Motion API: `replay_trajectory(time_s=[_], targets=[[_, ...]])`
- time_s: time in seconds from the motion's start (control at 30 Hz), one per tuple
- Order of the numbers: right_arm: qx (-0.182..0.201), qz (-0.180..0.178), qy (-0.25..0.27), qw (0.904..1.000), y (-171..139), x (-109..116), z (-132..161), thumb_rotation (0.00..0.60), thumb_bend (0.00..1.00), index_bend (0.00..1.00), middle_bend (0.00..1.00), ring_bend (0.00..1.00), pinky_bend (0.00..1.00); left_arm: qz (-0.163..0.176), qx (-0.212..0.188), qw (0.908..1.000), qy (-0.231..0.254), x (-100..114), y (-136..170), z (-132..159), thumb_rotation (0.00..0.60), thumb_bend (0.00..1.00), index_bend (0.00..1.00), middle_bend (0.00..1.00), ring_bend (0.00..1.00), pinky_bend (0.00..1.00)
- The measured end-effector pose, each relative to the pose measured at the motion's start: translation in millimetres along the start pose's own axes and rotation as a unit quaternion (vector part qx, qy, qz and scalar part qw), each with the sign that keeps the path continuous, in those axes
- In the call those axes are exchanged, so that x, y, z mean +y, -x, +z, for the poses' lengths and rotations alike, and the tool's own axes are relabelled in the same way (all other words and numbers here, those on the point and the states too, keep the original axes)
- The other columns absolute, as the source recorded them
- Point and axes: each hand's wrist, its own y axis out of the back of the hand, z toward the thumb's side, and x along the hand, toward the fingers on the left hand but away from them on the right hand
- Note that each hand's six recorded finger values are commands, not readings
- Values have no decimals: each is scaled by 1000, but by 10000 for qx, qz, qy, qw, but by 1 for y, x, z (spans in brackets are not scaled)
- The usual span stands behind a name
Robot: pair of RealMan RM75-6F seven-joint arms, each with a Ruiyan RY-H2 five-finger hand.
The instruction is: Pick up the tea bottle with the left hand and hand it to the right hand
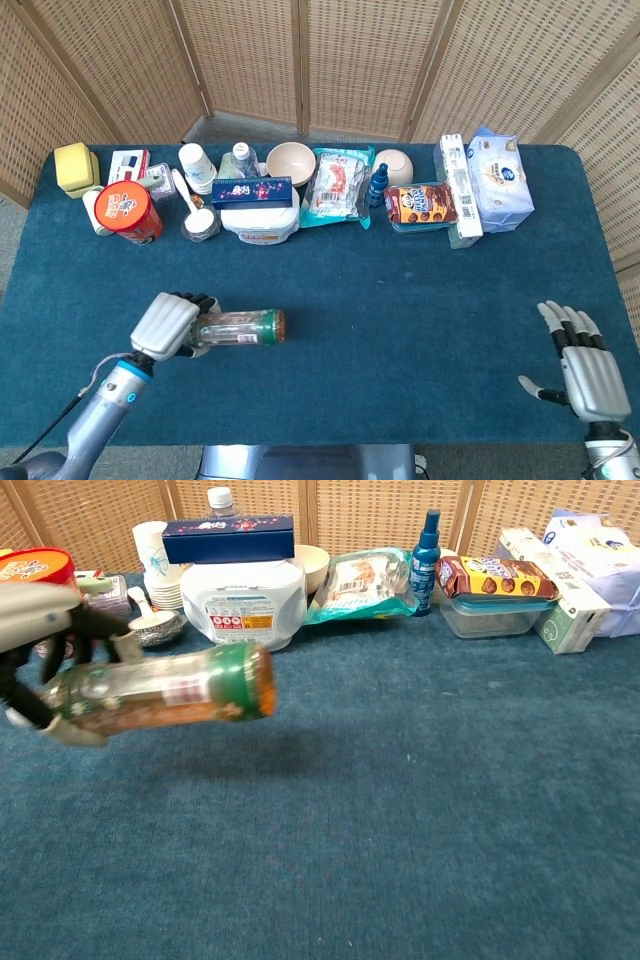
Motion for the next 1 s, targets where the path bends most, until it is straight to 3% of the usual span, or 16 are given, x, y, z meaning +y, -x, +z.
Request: replay_trajectory(time_s=[0.57, 0.77, 1.0], targets=[[257, 721, -203, 9969, 17, -6, 74, 548, 0, 0, 0, 0, 0, -289, -779, 9965, 13, 34, -73, 96, 600, 8, 556, 591, 580, 582], [198, 968, -506, 9938, 22, -3, 90, 547, 0, 0, 0, 0, 0, -493, -996, 9938, -29, 35, -91, 142, 600, 8, 556, 591, 580, 582], [148, 1167, -779, 9900, 24, 0, 108, 546, 0, 0, 0, 0, 0, -476, -1109, 9927, -37, 38, -102, 185, 600, 8, 556, 591, 580, 582]])
